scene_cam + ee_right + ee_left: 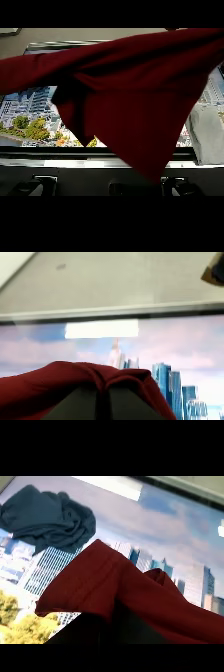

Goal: Fold the clothes and pants, and hang the long-sleeved shirts on hangers.

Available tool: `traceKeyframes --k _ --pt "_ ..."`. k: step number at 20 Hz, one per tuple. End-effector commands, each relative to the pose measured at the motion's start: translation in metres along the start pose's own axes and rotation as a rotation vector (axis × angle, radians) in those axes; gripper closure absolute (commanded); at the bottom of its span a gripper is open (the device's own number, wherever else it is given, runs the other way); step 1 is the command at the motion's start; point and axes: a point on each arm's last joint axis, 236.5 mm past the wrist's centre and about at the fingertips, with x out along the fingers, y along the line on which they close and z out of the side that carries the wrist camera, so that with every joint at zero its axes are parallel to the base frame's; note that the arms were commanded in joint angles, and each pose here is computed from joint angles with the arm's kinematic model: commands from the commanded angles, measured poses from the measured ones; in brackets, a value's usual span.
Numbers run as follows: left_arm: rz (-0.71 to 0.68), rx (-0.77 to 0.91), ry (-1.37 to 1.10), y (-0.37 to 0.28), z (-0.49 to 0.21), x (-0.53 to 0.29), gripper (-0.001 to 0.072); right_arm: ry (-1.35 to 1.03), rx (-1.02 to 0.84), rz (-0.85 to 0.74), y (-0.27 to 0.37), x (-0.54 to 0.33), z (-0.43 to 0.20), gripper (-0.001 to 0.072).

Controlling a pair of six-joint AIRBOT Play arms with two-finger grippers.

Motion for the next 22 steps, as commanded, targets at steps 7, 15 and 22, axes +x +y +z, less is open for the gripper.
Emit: traceKeyframes --k 7,15,22 --pt "0.015 0.001 0.61 -0.024 -0.219 0.244 0.0686 0.72 0.189 -0.001 -0.026 0.221 -0.22 0.0684" --pt "0.072 -0.035 0.836 -0.015 -0.333 0.333 0.0686 0.657 0.36 -0.09 -0.068 0.355 -0.317 0.0684" --pt "0.079 -0.026 0.87 -0.012 -0.338 0.327 0.0685 0.72 0.268 -0.107 -0.082 0.325 -0.305 0.0389"
